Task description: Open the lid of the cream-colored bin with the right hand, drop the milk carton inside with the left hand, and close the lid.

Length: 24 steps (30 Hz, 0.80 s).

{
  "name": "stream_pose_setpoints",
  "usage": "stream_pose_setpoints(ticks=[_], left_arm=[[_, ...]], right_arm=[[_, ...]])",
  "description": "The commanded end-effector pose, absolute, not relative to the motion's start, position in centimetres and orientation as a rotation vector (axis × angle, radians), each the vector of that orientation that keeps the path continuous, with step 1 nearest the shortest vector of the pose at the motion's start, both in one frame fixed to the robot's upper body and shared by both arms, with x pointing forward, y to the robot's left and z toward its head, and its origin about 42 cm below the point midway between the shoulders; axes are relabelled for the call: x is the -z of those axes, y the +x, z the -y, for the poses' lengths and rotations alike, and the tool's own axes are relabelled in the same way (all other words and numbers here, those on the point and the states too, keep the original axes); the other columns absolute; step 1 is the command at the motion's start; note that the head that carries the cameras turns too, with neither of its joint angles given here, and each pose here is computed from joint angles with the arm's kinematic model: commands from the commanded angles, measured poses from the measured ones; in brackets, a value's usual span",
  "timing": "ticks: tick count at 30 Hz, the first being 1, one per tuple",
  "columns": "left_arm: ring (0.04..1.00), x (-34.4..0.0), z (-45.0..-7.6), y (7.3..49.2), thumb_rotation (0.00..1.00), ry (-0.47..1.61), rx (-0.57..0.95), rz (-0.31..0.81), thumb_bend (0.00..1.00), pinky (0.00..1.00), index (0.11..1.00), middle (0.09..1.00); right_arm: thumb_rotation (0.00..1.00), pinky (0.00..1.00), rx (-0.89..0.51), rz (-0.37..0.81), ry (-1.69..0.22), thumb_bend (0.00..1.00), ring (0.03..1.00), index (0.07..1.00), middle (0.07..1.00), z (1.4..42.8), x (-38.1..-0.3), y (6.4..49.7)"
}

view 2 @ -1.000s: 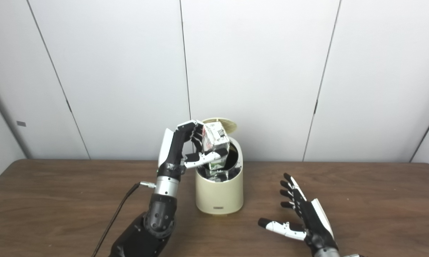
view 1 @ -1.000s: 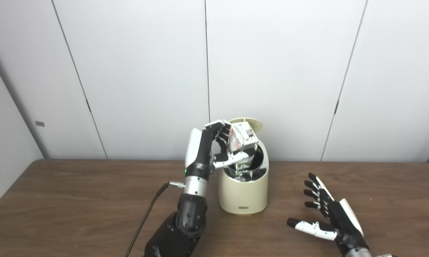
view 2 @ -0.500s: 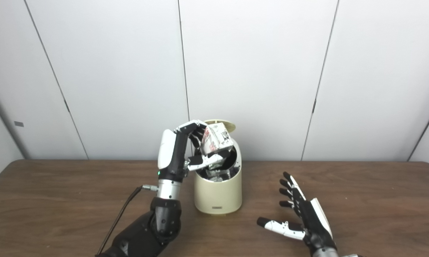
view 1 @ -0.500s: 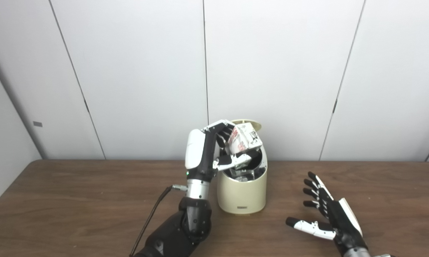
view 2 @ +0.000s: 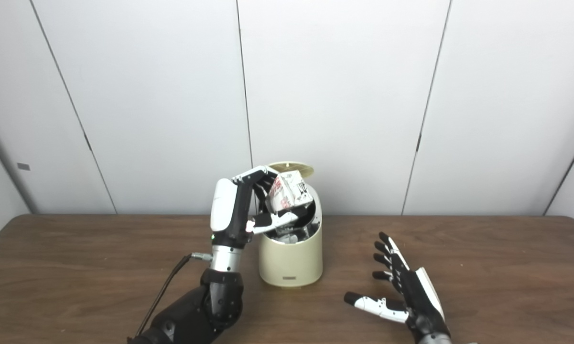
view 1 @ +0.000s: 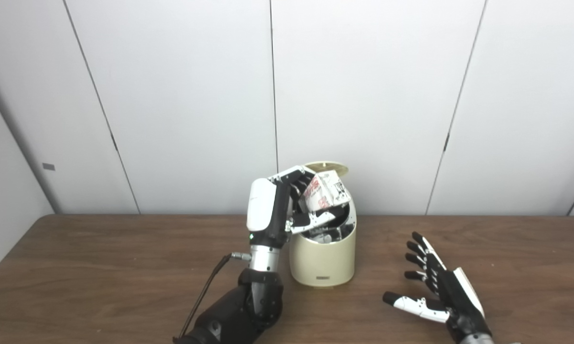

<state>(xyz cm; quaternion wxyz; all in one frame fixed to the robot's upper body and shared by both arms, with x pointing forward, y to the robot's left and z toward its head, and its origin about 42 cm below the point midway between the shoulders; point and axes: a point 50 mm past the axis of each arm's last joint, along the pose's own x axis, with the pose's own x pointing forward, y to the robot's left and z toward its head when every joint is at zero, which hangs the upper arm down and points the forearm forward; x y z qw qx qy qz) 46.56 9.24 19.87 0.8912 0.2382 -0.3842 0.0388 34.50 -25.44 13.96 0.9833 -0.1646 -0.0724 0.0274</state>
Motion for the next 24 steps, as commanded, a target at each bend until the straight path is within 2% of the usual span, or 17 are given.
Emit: stream_pose_setpoints(ticks=[1, 5, 9, 10, 11, 13, 16, 20, 24], left_arm=[[0.385, -22.2, -9.0, 47.4, 0.00, 0.473, -0.077, 0.864, 0.53, 0.30, 0.495, 0.451], [0.392, -21.6, -9.2, 47.4, 0.00, 0.494, -0.038, 0.827, 0.52, 0.29, 0.495, 0.454], [0.450, -21.0, -9.5, 47.4, 0.00, 0.492, 0.014, 0.777, 0.52, 0.34, 0.504, 0.468], [0.482, -21.0, -9.6, 47.3, 0.04, 0.490, 0.017, 0.774, 0.52, 0.36, 0.501, 0.569], [0.508, -21.0, -9.6, 47.3, 0.10, 0.489, 0.018, 0.773, 0.68, 0.38, 0.588, 0.617], [0.560, -21.0, -9.8, 47.2, 0.17, 0.485, 0.026, 0.774, 0.80, 0.43, 0.684, 0.686], [0.637, -21.2, -10.1, 47.0, 0.21, 0.476, 0.038, 0.775, 0.82, 0.50, 0.755, 0.754], [0.657, -21.6, -10.3, 46.8, 0.23, 0.455, 0.051, 0.779, 0.83, 0.52, 0.765, 0.763], [0.654, -21.9, -10.3, 46.6, 0.24, 0.450, 0.057, 0.794, 0.83, 0.52, 0.758, 0.755]], right_arm=[[0.33, 0.76, -0.057, 0.235, -0.314, 0.81, 0.900, 0.962, 0.939, 25.3, -15.9, 34.9], [0.33, 0.78, -0.062, 0.235, -0.301, 0.81, 0.909, 0.964, 0.946, 25.4, -15.8, 34.9], [0.31, 0.78, -0.057, 0.237, -0.311, 0.80, 0.907, 0.962, 0.943, 25.3, -16.1, 34.8], [0.32, 0.78, -0.056, 0.237, -0.313, 0.81, 0.906, 0.961, 0.942, 25.3, -16.1, 34.8], [0.32, 0.78, -0.055, 0.236, -0.315, 0.80, 0.906, 0.961, 0.942, 25.3, -16.1, 34.8], [0.31, 0.77, -0.053, 0.235, -0.318, 0.80, 0.902, 0.960, 0.939, 25.3, -16.2, 34.7], [0.30, 0.76, -0.053, 0.232, -0.319, 0.79, 0.897, 0.961, 0.939, 25.1, -16.3, 34.7], [0.26, 0.72, -0.051, 0.233, -0.325, 0.78, 0.883, 0.959, 0.934, 25.0, -16.4, 34.8], [0.28, 0.71, -0.055, 0.235, -0.324, 0.79, 0.880, 0.958, 0.933, 24.9, -16.4, 34.9]])
